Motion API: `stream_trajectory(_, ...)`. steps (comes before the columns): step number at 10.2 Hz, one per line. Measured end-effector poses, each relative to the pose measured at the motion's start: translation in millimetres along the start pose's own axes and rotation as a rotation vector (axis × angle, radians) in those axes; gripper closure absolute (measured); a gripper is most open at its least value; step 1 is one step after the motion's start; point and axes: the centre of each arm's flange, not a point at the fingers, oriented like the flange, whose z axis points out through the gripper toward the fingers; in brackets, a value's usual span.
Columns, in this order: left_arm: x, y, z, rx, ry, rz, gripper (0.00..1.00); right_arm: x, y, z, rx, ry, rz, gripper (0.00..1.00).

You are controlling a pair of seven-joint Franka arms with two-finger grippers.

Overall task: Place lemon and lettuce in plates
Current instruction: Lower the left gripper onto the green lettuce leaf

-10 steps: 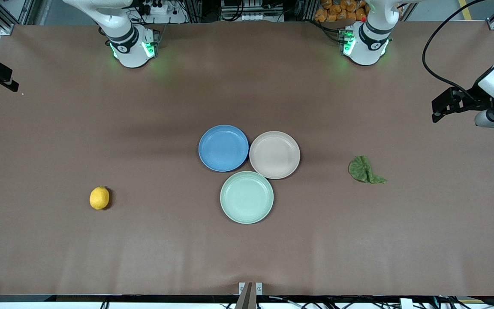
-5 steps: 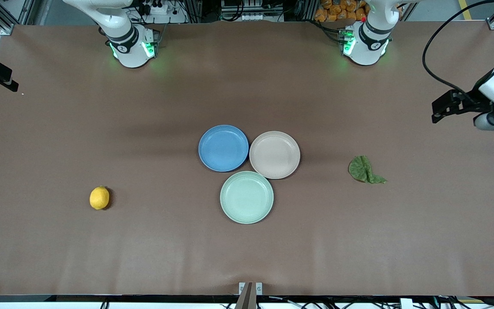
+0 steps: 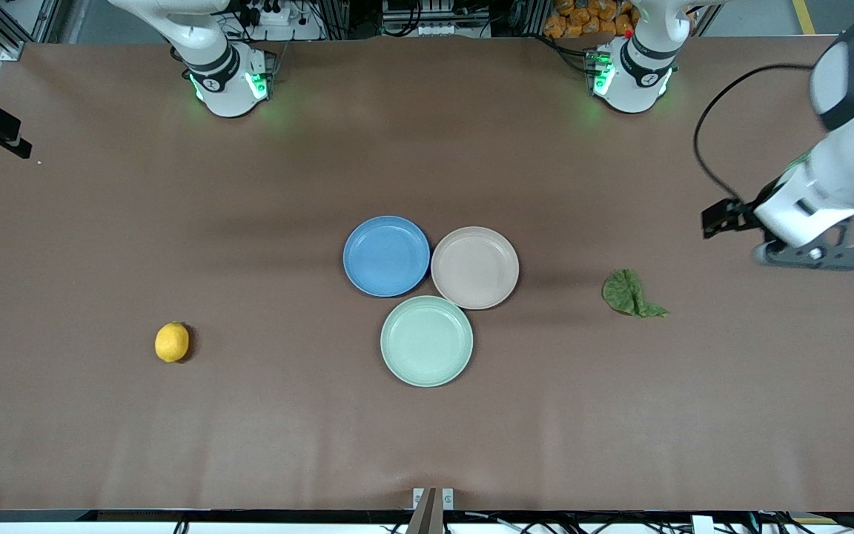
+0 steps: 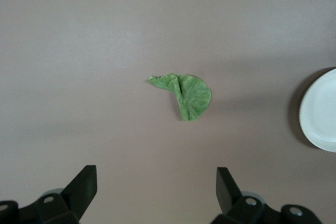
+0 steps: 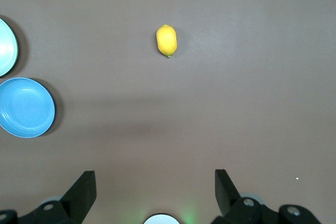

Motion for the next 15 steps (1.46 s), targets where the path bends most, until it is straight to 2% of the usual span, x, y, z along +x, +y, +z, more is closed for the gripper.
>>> stream_trajectory(2, -7.5, 1.2, 71.0, -0.007, -0.015, -0.007, 0.0, -0.1, -0.1, -0.7, 0.0, 0.002, 0.0, 0.0)
stream_trajectory(4, -9.4, -8.9, 119.6, -0.019, -0.039, -0.033, 0.0, -0.1, -0.1, -1.2, 0.0, 0.003, 0.0, 0.0)
stream_trajectory(7, -6.6, -10.6, 180.1, -0.051, -0.01, -0.053, 0.0, -0.5, 0.3, 1.3, 0.001, -0.009, 0.001, 0.0)
stream_trajectory(11, 0.1, -4.3, 224.8, -0.093, -0.003, -0.077, 0.0, 8.3, 3.8, 13.5, 0.002, -0.024, 0.007, 0.0)
stream_trajectory(15, 4.1, 13.5, 270.3, -0.107, 0.002, -0.081, 0.01, 49.5, 12.3, 57.3, 0.001, -0.025, 0.02, 0.0)
